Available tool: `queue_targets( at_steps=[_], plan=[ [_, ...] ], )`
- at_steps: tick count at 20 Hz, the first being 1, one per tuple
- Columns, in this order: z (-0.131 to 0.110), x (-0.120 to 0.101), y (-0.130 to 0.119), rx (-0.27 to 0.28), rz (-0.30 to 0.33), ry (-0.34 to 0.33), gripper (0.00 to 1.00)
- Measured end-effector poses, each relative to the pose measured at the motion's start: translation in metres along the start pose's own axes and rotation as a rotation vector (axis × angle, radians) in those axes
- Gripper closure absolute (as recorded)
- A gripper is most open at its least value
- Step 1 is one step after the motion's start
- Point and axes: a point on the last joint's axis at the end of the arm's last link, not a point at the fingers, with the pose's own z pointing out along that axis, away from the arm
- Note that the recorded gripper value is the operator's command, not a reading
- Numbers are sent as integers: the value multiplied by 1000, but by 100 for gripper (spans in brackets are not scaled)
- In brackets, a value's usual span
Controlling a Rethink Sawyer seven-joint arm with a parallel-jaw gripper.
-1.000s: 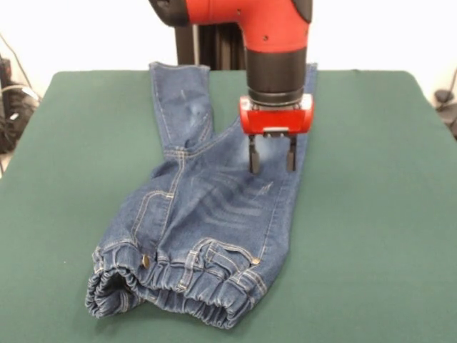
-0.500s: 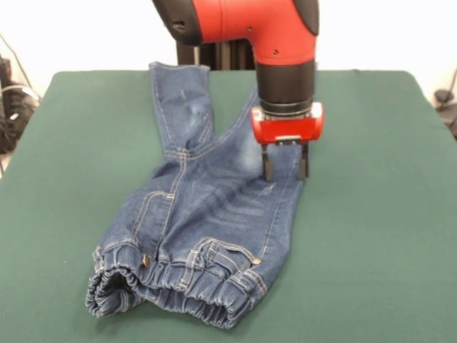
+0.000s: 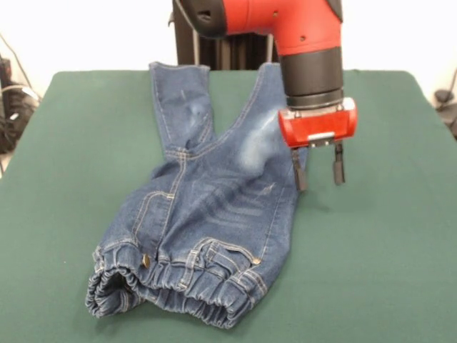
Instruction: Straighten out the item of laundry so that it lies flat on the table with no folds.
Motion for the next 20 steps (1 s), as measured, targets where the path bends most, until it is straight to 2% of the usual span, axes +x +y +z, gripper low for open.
queue_targets(
  at_steps=[3,5,10,13,20],
  plan=[
    [-4,-8,0,4,6,-3,0],
    [-5,-7,-3,14,19,18,0],
    [-4,8,-15,54,60,131,0],
    [-5,13,-18,70,65,173,0],
    [-5,18,-19,79,65,200,0]
  ],
)
